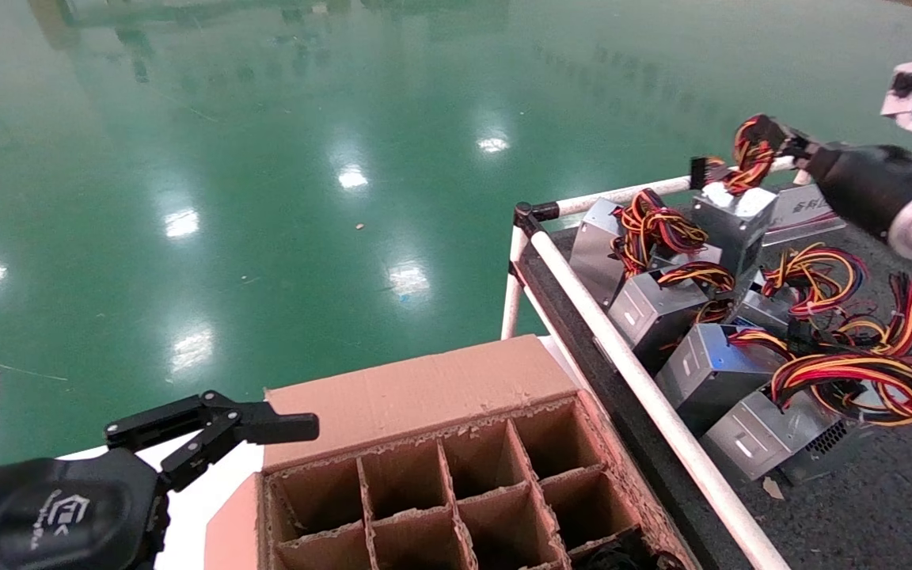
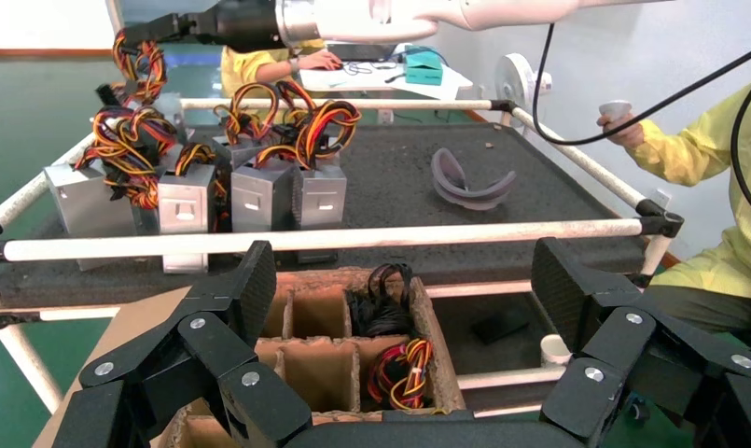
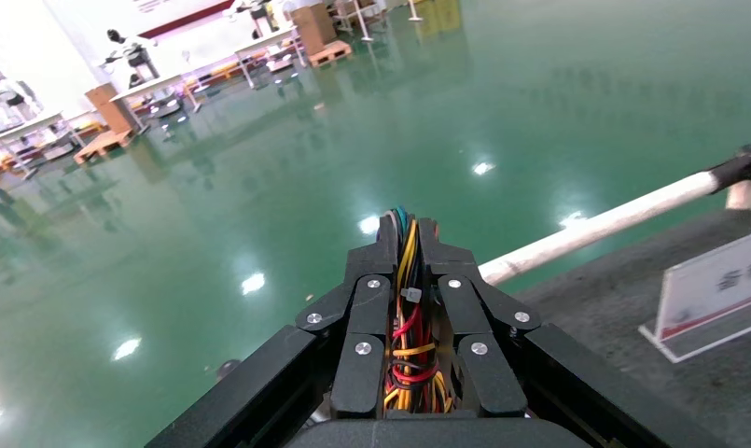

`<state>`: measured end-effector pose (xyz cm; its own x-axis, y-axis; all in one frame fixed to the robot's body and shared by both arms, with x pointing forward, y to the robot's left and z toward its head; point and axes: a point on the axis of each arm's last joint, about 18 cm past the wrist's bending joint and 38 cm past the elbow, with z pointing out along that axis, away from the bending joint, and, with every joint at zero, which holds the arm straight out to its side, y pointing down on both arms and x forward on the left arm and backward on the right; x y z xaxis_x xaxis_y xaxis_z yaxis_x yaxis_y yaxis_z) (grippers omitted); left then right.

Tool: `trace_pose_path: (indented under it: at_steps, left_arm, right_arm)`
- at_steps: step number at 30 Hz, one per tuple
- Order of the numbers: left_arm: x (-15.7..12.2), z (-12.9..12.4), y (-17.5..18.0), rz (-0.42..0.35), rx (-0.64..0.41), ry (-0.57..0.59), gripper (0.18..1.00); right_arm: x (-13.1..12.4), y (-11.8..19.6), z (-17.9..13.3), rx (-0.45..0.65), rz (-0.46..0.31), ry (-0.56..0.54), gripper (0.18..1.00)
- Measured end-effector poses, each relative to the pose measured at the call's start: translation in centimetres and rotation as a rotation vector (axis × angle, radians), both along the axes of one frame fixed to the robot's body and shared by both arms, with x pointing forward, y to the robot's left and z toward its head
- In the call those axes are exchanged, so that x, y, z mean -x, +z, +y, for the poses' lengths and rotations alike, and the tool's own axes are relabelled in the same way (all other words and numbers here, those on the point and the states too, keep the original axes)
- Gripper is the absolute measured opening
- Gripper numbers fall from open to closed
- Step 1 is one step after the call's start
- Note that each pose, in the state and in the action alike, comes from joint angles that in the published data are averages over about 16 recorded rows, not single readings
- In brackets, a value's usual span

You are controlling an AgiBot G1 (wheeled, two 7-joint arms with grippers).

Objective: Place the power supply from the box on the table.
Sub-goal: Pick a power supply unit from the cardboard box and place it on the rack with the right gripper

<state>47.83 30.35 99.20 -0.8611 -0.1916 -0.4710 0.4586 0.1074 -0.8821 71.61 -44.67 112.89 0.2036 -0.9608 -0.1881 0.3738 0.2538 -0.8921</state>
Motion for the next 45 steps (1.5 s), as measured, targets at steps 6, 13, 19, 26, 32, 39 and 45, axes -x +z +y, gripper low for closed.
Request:
trace_pose_path:
  at_steps: [6, 13, 19, 26, 32, 39, 45]
  left_arm:
    - [0.0, 0.0, 0.0, 0.0, 0.0, 0.0, 1.0]
    - [0.0, 0.0, 0.0, 0.0, 0.0, 0.0, 1.0]
    - [0.0, 0.0, 0.0, 0.0, 0.0, 0.0, 1.0]
    - [0.0, 0.0, 0.0, 0.0, 0.0, 0.0, 1.0]
    - [0.0, 0.0, 0.0, 0.0, 0.0, 0.0, 1.0]
    - [0.0, 0.0, 0.0, 0.0, 0.0, 0.0, 1.0]
    - [0.0, 0.0, 0.0, 0.0, 0.0, 0.0, 1.0]
  right_arm:
    - [-1.0, -1.2, 1.5, 0.01, 0.025, 0.017, 0.216]
    - [-1.8, -2.5, 2.7, 0.014, 0.053, 0.032, 0.216]
    - [-2.4, -3.4, 3.3, 0.016, 0.079, 0.034, 0.216]
    - [-2.9, -4.2, 3.7, 0.02, 0.104, 0.021, 0.216]
    - [-3.1, -4.6, 3.6, 0.026, 0.116, 0.008, 0.222]
    - [-3.0, -4.7, 3.4, 0.03, 0.12, 0.002, 0.249]
    - [-2.6, -4.9, 2.3, 0.037, 0.123, -0.007, 0.308]
